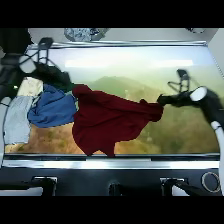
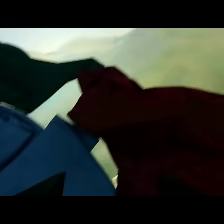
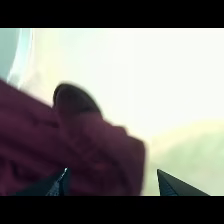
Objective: Fold the shirts.
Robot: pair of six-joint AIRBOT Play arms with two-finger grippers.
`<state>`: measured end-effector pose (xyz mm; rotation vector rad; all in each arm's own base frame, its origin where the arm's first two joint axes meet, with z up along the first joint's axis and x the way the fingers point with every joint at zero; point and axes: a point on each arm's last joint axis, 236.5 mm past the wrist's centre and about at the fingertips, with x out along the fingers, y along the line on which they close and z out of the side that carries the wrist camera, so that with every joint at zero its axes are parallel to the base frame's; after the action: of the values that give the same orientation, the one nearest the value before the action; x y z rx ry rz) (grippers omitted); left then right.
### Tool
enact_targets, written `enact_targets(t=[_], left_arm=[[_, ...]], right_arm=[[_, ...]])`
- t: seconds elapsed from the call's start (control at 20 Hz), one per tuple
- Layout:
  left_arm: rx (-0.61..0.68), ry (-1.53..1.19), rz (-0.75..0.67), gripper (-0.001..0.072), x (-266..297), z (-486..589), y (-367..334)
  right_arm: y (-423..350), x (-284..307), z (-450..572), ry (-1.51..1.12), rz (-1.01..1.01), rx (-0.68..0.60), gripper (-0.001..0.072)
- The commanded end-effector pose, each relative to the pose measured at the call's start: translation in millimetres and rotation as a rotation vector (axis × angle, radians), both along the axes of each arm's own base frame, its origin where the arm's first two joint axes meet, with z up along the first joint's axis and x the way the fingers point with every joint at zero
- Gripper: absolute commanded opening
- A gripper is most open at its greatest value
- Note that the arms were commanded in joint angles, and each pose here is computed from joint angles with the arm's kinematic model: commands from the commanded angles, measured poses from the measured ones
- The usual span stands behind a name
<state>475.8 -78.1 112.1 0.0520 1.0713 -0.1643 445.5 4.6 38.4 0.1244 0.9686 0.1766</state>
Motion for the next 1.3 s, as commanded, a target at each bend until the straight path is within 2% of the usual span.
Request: enact_targets(t=[0.0,0.15,0.2,0.4,0.5,0.7,0.9,0.95,1.1,1.2,1.25], left_arm=[[-0.115,0.28,0.056,0.0682,-74,-23,40],[-0.308,0.396,0.114,0.0682,-132,-73,27],[-0.341,0.423,0.138,0.0682,-153,-94,21],[-0.492,0.564,0.181,0.0684,-236,-161,-27],[-0.538,0.616,0.162,0.0684,-259,-180,-50],[-0.516,0.581,0.162,0.0683,-258,-204,-69],[-0.586,0.512,0.218,0.0674,-233,-209,-90],[-0.591,0.49,0.232,0.0652,-226,-210,-91],[-0.592,0.442,0.298,0.044,-211,-215,-85],[-0.59,0.418,0.306,0.0137,-205,-215,-83],[-0.589,0.416,0.304,0.003,-205,-215,-83]], right_arm=[[-59,-9,42,-0.031,-0.005,-0.046,0.065],[-69,-57,5,0.175,0.077,-0.01,0.0655],[-62,-71,-11,0.245,0.119,0.015,0.0691],[-5,-98,-47,0.35,0.267,0.216,0.071],[10,-108,-63,0.402,0.293,0.253,0.071],[38,-115,-89,0.459,0.322,0.303,0.0712],[76,-127,-113,0.513,0.406,0.305,0.0714],[82,-128,-117,0.523,0.419,0.305,0.0714],[104,-120,-122,0.514,0.41,0.372,0.0714],[121,-122,-124,0.525,0.432,0.398,0.0713],[128,-126,-126,0.535,0.459,0.391,0.0713]])
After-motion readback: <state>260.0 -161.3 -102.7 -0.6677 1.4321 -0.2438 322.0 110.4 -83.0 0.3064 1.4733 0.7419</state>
